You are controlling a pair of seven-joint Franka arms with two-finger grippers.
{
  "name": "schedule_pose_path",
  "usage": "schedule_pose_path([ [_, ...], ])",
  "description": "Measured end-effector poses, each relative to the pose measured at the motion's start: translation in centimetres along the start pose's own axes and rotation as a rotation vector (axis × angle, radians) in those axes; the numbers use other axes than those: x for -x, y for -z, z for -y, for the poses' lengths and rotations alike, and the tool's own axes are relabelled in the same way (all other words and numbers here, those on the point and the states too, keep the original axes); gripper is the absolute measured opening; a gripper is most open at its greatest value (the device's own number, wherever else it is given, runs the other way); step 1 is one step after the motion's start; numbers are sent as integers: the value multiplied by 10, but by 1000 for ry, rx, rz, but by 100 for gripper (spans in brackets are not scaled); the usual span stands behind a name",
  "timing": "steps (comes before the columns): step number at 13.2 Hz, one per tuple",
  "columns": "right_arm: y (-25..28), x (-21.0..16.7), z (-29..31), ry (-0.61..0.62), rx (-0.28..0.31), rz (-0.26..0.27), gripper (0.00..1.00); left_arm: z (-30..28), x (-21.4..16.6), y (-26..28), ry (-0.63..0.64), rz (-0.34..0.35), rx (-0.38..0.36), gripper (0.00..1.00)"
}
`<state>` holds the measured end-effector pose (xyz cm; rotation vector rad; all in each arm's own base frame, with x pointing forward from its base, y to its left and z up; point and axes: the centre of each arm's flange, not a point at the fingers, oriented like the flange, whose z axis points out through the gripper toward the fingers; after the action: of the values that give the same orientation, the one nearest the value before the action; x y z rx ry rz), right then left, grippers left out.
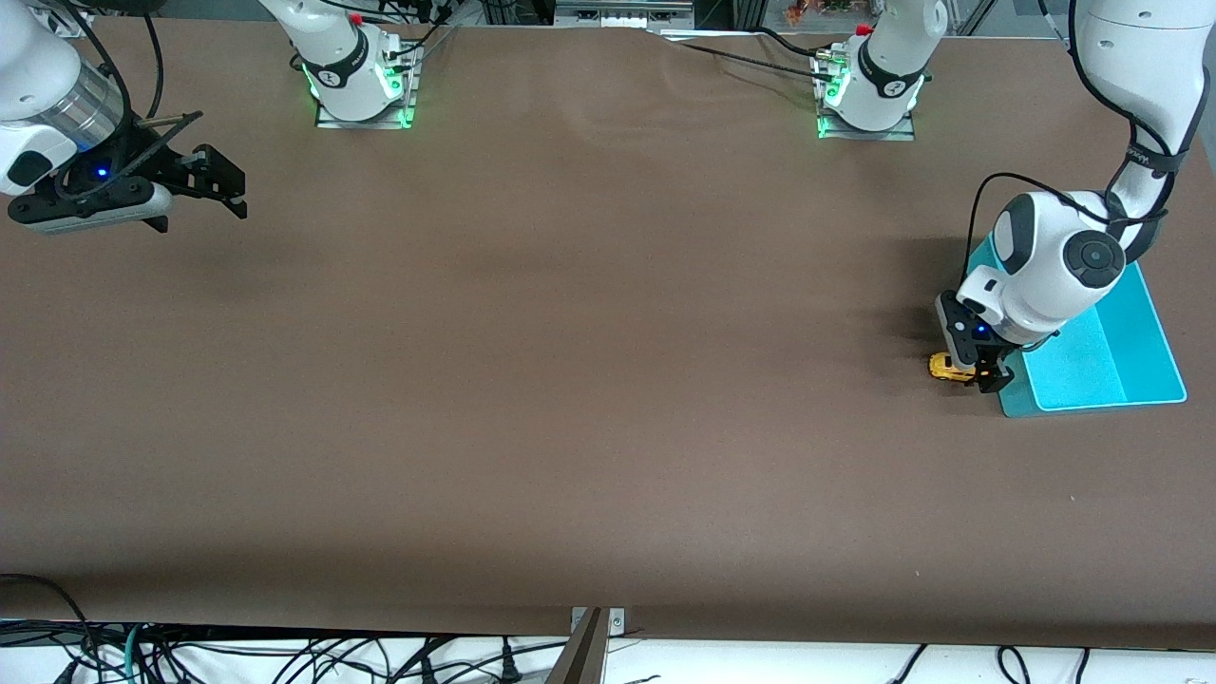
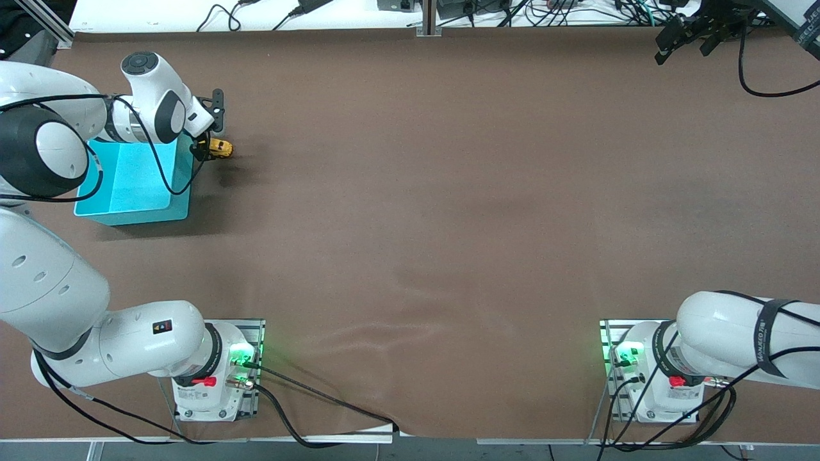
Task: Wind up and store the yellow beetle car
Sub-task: 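Release the car and retract the right gripper while the left gripper grasps it, then lift the yellow car with the left gripper and lower it into the cyan bin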
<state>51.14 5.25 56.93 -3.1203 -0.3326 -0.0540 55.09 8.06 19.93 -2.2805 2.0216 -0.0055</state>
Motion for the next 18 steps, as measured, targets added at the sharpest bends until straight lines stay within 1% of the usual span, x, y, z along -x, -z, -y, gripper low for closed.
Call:
schedule_pose_path([
  [5,0,0,0,0,-1,3,100,-2,4,-15,6,-5,-7,100],
  [6,0,0,0,0,-1,4,100,-3,5,-18,7,-6,-7,94],
  [7,0,1,0,0,-1,5,100,-3,6,-20,8,-7,-7,94],
  [8,0,1,0,-1,-1,6,100,-3,6,-20,8,-7,-10,87],
  [11,-1,1,0,-1,-1,8,100,0,6,-18,9,-7,-19,52],
  [12,-1,1,0,-1,-1,8,100,2,6,-16,8,-7,-23,47],
  [15,-1,1,0,-1,-2,9,100,6,-8,-9,-7,-15,-15,47],
  [18,-2,0,-1,-1,-3,12,100,17,-33,14,2,-43,67,47],
])
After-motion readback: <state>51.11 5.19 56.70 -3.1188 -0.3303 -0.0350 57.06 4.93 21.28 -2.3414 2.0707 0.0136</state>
